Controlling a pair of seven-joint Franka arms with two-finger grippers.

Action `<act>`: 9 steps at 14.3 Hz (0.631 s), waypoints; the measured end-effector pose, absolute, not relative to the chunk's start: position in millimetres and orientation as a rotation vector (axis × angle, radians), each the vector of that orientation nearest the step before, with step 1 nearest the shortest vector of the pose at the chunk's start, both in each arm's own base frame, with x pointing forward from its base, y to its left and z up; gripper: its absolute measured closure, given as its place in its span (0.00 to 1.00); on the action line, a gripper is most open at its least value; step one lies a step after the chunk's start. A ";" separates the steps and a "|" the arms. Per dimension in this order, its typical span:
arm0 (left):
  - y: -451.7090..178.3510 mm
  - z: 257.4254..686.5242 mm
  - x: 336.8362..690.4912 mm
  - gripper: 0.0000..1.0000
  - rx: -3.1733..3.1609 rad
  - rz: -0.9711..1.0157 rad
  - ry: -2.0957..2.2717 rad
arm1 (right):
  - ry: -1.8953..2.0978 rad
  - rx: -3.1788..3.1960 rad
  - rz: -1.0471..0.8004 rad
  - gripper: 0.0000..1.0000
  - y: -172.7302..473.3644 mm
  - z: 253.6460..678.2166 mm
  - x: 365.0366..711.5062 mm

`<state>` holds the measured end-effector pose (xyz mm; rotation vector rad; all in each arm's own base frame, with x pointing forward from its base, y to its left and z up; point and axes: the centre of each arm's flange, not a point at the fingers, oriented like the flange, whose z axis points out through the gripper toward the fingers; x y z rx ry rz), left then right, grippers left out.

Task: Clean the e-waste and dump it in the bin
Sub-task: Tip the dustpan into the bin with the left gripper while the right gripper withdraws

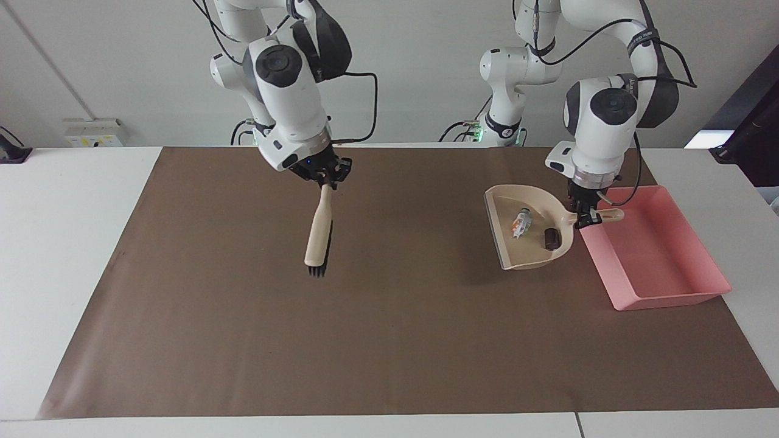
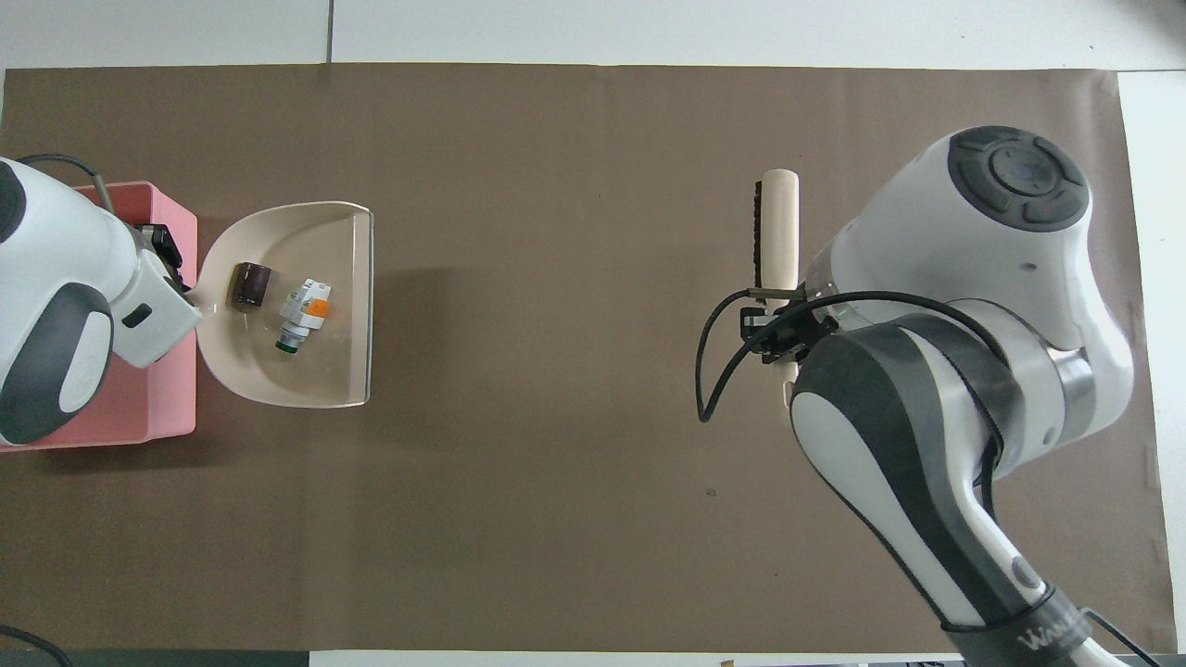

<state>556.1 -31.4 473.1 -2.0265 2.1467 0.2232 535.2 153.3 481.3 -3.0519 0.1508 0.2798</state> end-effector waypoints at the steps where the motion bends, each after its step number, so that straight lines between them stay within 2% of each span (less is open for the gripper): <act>1: -9.3 481.0 559.7 0.67 -2.028 0.215 2.150 | 0.134 -3.052 0.296 0.74 117.3 468.3 538.0; 5: 87.2 508.7 570.3 0.67 -2.004 0.197 2.154 | 0.080 -3.075 0.296 0.74 15.6 421.0 525.9; 9: 172.4 522.2 572.7 0.67 -2.003 0.205 2.130 | 0.034 -3.060 0.262 0.74 -50.9 388.7 499.1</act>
